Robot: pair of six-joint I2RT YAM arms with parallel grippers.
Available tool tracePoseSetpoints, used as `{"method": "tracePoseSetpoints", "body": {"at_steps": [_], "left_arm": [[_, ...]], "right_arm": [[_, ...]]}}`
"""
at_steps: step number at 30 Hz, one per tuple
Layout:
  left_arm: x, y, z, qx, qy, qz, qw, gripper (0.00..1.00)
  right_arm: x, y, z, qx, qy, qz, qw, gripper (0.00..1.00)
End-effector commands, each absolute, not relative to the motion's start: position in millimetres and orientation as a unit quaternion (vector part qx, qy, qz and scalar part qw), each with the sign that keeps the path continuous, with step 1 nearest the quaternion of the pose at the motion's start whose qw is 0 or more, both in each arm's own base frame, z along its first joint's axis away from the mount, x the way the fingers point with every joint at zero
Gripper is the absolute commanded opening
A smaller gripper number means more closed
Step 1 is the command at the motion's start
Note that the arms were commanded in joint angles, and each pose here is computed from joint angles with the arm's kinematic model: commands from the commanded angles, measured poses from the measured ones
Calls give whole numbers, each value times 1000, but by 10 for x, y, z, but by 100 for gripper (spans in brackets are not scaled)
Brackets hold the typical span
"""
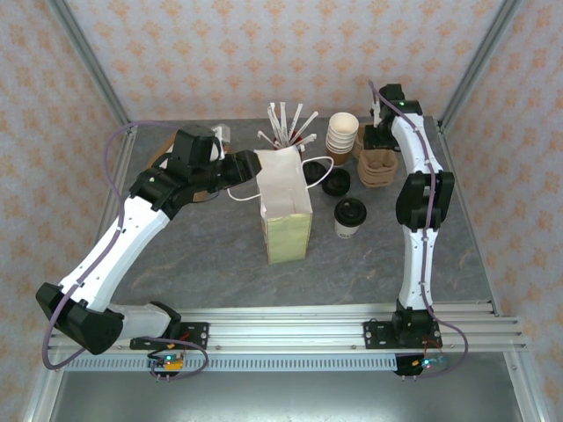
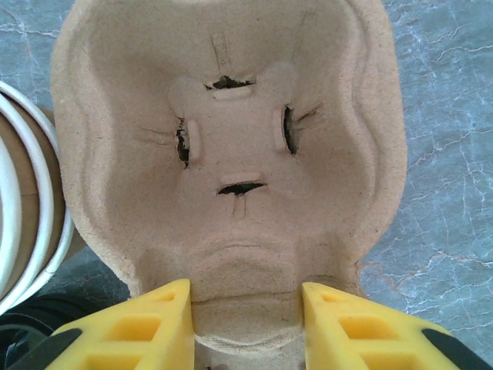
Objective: Pack the takeout coffee
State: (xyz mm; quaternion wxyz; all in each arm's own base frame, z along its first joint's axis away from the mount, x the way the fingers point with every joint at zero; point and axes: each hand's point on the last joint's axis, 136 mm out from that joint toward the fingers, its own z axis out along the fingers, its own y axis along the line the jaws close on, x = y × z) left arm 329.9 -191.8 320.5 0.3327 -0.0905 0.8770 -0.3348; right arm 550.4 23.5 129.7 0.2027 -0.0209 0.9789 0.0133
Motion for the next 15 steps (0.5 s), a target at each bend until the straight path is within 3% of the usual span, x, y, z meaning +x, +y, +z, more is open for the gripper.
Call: {"method": "tracePoseSetpoints", "body": {"at_steps": [1, 15], "left_arm": [[3262, -1933, 3205, -76, 883, -327, 329, 59], [3259, -1908, 3282, -63, 880, -321, 343, 63]], "right_arm": [[5495, 191, 1539, -18, 975, 8, 221, 36], [5301, 200, 2203, 9, 961, 20, 275, 34]]}}
